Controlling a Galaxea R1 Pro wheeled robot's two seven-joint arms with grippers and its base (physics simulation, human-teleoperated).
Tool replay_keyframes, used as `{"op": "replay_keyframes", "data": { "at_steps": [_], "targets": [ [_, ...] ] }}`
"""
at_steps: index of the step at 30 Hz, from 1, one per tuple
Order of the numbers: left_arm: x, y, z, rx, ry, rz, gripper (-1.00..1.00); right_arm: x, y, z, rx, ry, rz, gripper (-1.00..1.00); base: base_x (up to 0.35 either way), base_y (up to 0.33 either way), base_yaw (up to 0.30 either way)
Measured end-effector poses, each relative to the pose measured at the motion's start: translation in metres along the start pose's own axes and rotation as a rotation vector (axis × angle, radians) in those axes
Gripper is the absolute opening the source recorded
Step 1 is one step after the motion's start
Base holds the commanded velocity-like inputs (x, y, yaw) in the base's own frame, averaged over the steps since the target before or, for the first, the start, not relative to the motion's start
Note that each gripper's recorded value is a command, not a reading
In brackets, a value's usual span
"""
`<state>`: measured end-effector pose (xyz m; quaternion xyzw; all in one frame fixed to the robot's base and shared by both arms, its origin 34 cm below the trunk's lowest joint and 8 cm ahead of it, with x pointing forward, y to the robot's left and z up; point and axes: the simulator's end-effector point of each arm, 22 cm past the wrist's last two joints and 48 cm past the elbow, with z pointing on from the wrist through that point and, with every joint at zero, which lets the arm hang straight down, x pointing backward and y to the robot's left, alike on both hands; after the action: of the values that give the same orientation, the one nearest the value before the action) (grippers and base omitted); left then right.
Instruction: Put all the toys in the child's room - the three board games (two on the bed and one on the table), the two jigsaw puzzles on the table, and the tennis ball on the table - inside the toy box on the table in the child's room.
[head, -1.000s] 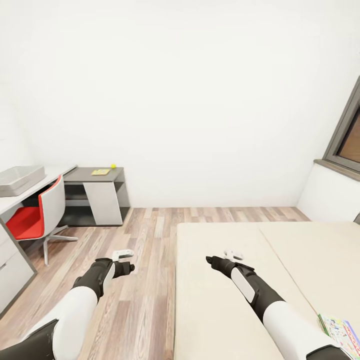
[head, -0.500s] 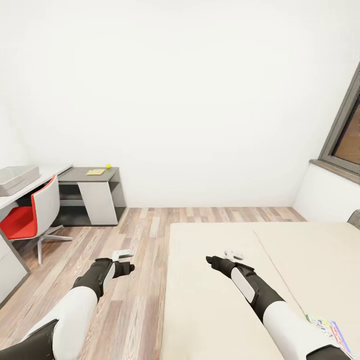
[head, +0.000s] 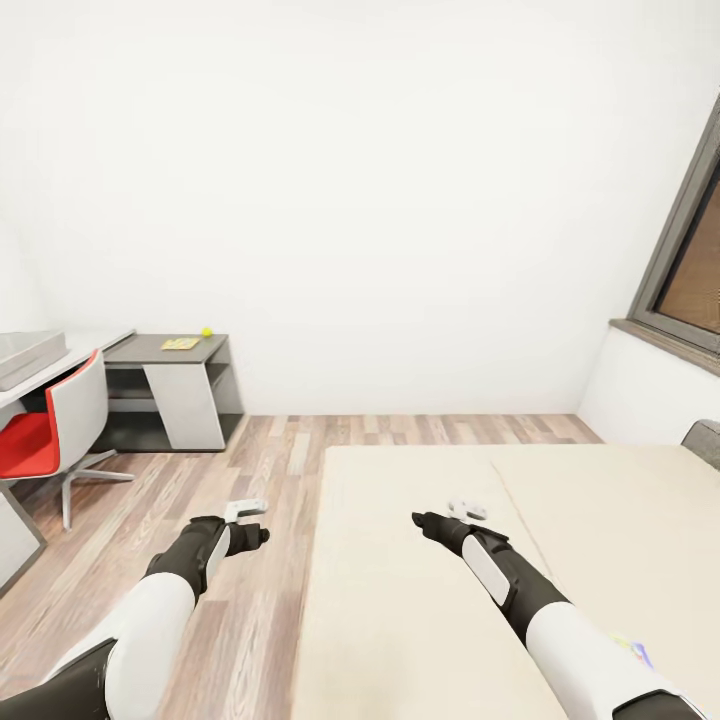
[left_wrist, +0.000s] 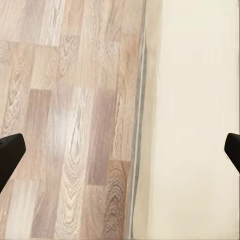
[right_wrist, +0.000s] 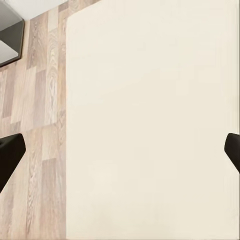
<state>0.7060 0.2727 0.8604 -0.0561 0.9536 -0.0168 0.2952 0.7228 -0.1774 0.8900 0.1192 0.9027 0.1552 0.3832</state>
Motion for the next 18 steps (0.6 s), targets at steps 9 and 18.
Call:
{"op": "replay_keyframes", "data": {
  "at_steps": [9, 18],
  "targets": [
    [0.0000, 0.0000, 0.0000, 0.000, 0.000, 0.000, 1.00, 0.0000, 0.0000, 0.0000, 0.000, 0.000, 0.000, 1.00, 0.000, -0.214, 0.000],
    [0.0000, 0.0000, 0.0000, 0.000, 0.000, 0.000, 1.00, 0.0001, -0.0001, 0.0000, 0.000, 0.000, 0.000, 1.00, 0.000, -0.214, 0.000]
  ]
}}
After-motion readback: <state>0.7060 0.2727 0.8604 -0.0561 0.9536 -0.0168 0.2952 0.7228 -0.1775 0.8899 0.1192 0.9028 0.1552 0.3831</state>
